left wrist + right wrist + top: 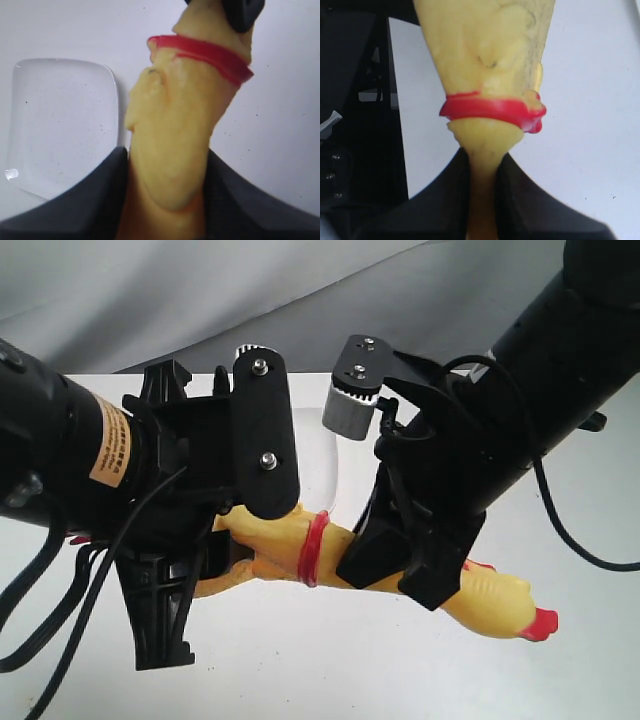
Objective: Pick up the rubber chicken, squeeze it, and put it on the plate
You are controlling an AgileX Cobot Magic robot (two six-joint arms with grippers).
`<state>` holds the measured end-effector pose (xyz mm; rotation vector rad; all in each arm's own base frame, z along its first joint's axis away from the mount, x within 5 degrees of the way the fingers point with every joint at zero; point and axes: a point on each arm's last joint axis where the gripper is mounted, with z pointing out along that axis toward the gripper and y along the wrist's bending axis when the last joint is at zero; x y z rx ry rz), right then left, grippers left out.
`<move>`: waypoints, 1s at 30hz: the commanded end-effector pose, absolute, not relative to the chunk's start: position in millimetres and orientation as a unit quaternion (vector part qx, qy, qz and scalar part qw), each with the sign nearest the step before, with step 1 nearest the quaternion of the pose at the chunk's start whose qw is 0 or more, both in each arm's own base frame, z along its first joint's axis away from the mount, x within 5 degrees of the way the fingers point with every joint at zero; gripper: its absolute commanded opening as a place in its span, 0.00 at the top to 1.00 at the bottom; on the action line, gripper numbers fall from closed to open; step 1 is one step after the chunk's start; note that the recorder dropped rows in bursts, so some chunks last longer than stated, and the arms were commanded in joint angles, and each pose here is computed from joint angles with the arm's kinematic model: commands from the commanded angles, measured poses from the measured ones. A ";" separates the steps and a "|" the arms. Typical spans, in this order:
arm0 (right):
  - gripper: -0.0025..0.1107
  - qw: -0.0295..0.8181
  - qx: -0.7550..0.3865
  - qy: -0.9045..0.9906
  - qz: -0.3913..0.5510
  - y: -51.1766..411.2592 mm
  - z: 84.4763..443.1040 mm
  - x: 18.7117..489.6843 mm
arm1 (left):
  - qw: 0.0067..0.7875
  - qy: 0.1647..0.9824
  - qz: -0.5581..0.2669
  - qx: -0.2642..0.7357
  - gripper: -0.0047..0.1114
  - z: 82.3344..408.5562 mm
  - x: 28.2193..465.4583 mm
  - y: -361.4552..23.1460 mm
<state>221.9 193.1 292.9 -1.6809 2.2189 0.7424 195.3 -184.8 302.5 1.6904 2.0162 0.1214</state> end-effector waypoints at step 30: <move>0.98 0.144 -0.583 0.758 0.253 193.4 297.1 221.9 | 0.232 0.751 0.063 0.615 0.94 300.2 195.5 -181.0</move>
